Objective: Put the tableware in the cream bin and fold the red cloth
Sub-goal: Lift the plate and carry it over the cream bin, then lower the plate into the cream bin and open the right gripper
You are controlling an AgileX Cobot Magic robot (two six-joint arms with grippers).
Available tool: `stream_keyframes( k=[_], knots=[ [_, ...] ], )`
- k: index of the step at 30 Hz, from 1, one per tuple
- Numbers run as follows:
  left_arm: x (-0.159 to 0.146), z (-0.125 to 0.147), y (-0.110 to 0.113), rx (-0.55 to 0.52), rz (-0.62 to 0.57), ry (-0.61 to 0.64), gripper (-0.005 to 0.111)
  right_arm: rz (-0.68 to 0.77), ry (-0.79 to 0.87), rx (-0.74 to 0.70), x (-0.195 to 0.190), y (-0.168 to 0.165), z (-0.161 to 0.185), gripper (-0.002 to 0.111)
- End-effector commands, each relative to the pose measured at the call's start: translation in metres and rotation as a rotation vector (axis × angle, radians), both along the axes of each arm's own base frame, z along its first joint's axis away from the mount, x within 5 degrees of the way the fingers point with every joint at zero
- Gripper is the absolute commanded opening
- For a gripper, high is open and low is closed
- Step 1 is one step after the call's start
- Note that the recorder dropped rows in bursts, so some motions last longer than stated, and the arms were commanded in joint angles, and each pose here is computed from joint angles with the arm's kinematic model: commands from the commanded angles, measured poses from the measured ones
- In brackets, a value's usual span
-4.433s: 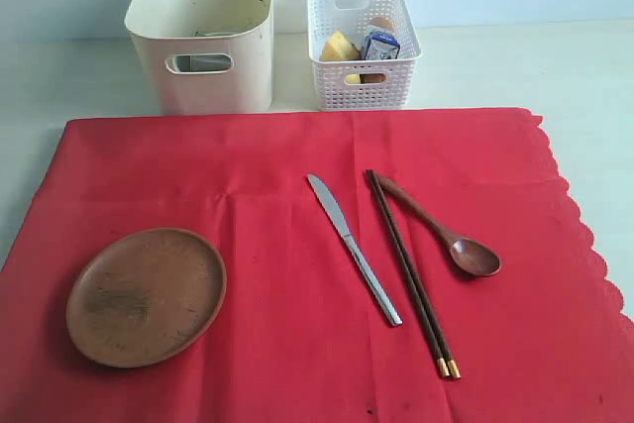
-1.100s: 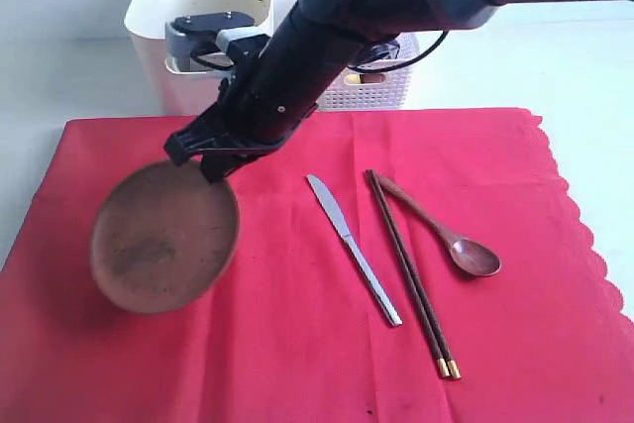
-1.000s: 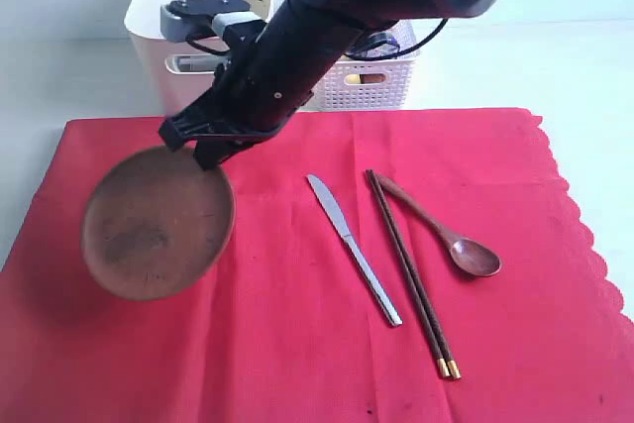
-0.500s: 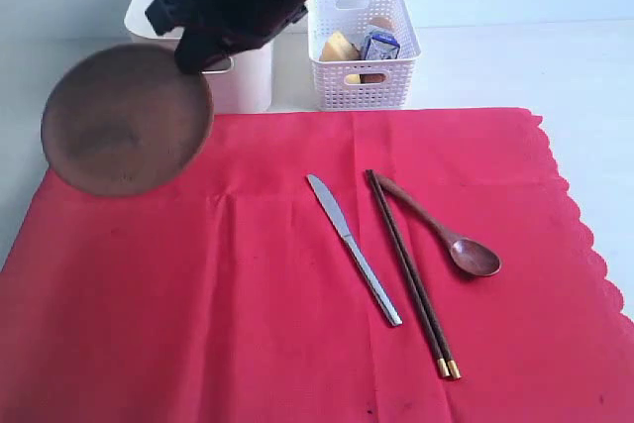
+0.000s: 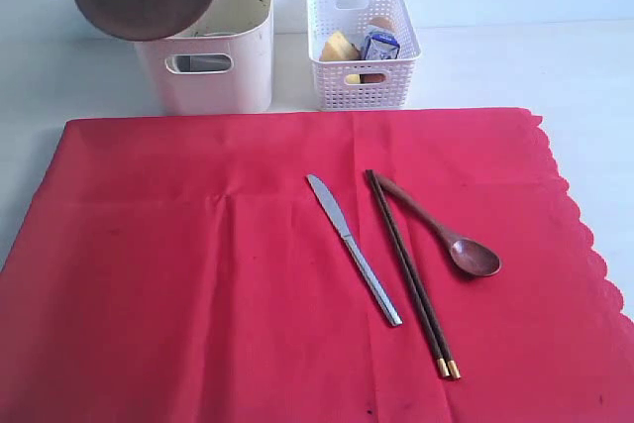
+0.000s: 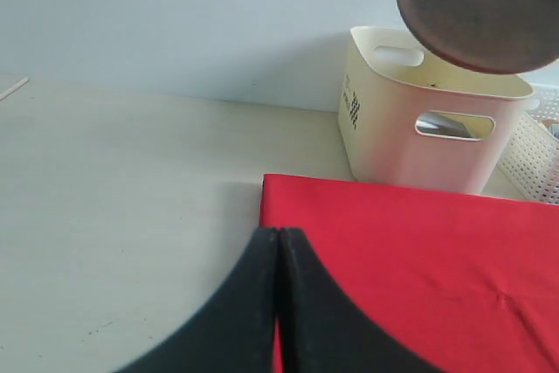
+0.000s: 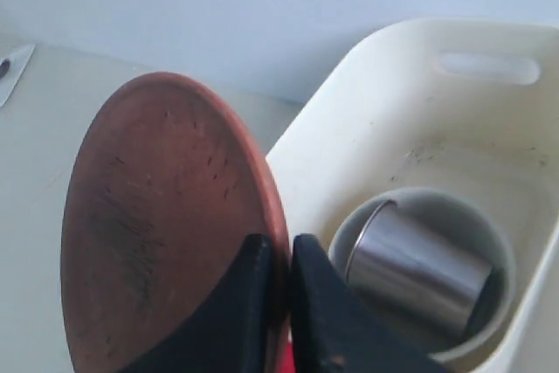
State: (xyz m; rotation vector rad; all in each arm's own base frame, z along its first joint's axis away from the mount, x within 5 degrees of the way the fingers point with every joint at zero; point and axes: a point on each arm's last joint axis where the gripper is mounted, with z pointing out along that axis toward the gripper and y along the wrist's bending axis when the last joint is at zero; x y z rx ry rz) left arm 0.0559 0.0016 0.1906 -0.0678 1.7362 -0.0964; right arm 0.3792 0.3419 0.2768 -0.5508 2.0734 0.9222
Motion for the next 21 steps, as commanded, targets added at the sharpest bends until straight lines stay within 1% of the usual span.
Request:
stream_keyframes(
  k=[1, 8, 15, 21],
  knots=[
    [0.000, 0.001, 0.000, 0.006, -0.002, -0.012, 0.002, -0.171, -0.005, 0.117, 0.023, -0.004, -0.006, 0.000],
    [0.000, 0.001, 0.000, 0.006, -0.002, -0.012, 0.002, -0.280, 0.041, 0.184, 0.048, -0.003, -0.032, 0.000],
    [0.000, 0.001, 0.000, 0.006, -0.002, -0.012, 0.002, -0.309, 0.049, 0.165, 0.063, 0.002, -0.064, 0.000],
    [0.000, 0.001, 0.000, 0.006, -0.002, -0.012, 0.002, -0.320, 0.036, 0.154, 0.065, 0.002, -0.068, 0.000]
  ],
)
